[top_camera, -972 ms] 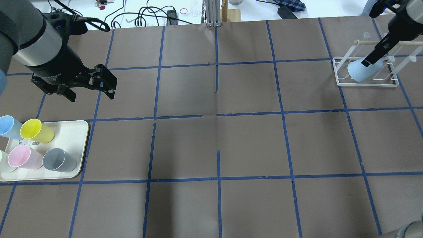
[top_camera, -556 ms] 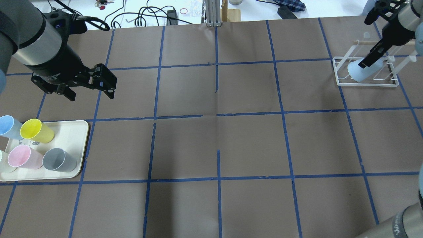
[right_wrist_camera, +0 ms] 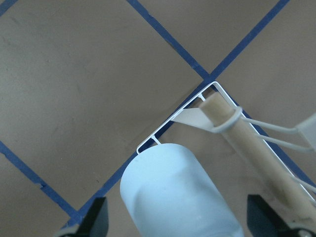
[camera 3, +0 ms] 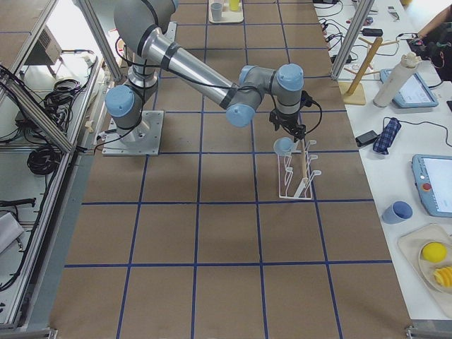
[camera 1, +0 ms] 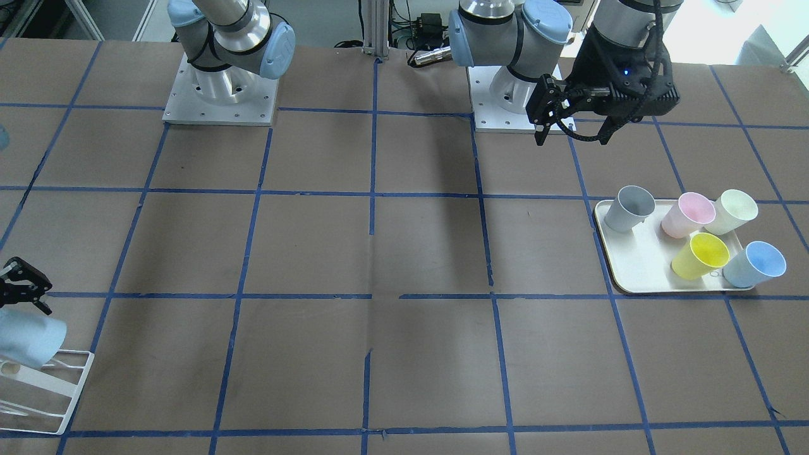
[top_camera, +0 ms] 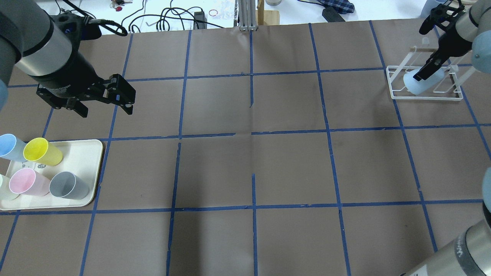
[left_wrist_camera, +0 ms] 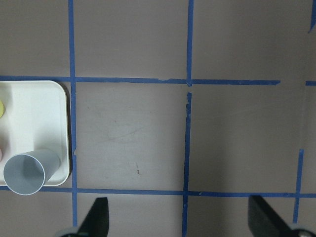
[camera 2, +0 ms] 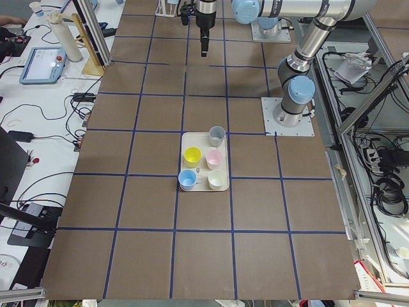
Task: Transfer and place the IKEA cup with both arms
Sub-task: 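Lower the right gripper onto the light blue cup and close on it, then lift the cup off the rack with the right gripper while the left gripper rises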
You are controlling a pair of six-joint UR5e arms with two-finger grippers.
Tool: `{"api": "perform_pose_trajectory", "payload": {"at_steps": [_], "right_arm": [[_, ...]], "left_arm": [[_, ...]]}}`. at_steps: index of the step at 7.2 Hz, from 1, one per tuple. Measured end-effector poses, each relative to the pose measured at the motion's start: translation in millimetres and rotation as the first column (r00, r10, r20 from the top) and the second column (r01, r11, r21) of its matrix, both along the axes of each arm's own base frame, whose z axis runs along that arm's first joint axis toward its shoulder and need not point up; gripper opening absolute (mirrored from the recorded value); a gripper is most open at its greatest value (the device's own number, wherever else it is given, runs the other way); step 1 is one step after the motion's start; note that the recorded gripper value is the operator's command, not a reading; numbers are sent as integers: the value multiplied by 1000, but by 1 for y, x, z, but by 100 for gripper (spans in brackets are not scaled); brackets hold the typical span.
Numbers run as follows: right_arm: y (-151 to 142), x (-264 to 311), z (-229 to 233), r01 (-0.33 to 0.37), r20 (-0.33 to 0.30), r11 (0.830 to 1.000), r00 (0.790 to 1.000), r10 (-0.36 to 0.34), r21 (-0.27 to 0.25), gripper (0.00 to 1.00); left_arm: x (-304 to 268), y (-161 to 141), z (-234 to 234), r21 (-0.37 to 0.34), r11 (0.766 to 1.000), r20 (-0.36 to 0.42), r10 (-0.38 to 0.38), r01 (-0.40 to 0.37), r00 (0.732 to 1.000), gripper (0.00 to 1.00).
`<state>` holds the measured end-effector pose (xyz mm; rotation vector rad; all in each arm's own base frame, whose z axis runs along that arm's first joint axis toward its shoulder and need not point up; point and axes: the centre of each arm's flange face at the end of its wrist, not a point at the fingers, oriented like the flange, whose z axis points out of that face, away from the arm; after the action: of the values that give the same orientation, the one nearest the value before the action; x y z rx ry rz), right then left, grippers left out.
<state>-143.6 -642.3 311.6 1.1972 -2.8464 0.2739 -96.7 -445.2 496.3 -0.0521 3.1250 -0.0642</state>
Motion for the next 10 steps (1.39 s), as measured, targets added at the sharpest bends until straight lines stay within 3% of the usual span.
{"api": "perform_pose_trajectory", "payload": {"at_steps": [4,7,10], "right_arm": [[0,-21,-19,11,34,1000,999,-12,14,100],[0,-22,-21,7,36,1000,999,-8,14,92],[1,-22,-22,7,31,1000,999,-8,23,97]], "left_arm": [[2,-7,-8,13,1000,-11,-3,3,1000,100],[-4,-11,-9,5,999,-121,-32,33,992,100],[-7,-12,-16,2,994,-204,-104,107,973,100]]}}
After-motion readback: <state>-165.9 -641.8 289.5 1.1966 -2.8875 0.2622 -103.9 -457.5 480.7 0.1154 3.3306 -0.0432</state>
